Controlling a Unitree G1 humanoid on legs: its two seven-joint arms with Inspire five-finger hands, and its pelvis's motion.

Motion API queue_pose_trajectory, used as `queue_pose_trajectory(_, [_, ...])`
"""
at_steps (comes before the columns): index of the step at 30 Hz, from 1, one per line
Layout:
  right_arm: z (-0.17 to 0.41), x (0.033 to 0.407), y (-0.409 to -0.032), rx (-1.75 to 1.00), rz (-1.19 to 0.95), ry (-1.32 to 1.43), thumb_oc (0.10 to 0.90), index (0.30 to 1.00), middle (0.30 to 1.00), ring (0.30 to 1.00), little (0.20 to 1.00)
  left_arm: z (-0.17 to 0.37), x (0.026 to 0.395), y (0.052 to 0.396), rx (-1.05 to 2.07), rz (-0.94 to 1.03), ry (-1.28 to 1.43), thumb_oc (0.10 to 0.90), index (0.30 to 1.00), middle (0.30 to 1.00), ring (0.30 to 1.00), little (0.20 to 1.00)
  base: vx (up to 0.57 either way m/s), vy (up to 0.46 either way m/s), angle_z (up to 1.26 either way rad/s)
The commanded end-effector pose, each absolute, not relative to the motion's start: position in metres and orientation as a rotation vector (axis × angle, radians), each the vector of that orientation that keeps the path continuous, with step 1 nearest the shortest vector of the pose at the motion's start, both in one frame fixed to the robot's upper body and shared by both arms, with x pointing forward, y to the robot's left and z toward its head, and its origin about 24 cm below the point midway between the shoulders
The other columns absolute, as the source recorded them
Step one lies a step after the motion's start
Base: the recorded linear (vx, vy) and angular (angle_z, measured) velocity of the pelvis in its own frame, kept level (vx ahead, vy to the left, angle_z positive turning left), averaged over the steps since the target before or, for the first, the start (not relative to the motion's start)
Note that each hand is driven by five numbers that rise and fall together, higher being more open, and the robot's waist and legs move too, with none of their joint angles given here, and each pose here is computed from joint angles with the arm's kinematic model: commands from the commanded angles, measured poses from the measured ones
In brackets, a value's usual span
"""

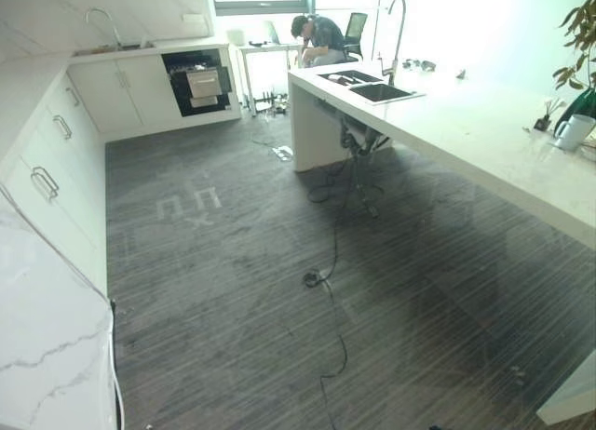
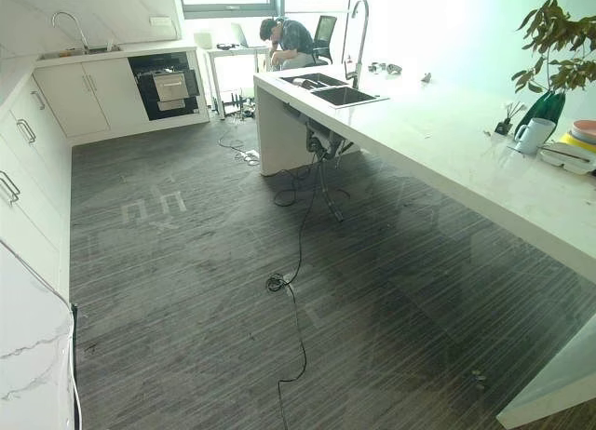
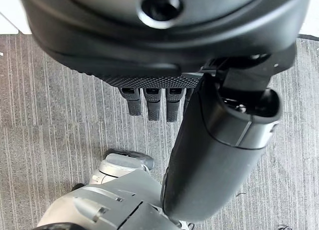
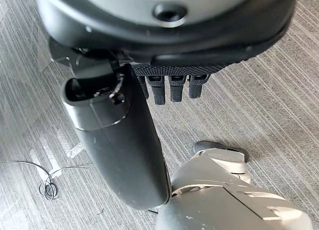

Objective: Place the dishes in the dishwasher.

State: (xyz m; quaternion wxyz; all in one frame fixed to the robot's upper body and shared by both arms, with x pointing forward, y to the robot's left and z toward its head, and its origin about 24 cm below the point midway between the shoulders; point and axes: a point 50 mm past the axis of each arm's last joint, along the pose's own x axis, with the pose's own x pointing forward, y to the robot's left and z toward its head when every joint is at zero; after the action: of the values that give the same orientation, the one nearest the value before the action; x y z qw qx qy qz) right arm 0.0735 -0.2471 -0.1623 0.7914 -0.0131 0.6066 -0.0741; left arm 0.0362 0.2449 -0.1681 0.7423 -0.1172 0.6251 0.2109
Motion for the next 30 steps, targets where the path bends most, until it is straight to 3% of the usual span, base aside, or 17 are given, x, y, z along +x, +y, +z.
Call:
queue_pose_trajectory(1, [-0.1623, 0.0689, -0.2515, -0.048, -0.149, 1.341, 0.800, 0.900, 0.900, 0.900, 0.900, -0.1656, 0.0614, 0.2391, -0.279, 0.429, 1.302, 0.800, 0.900, 0.900, 0.900, 0.900, 0.00, 0.000, 0.00])
queue_pose_trajectory(30, [-0.1638, 0.0668, -0.2464, -0.024, -0.125, 1.340, 0.800, 0.900, 0.900, 0.900, 0.900, -0.1663, 0.0551, 0.2460, -0.240, 0.462, 1.306, 0.800, 0.900, 0.900, 0.900, 0.900, 0.00, -0.010, 0.01])
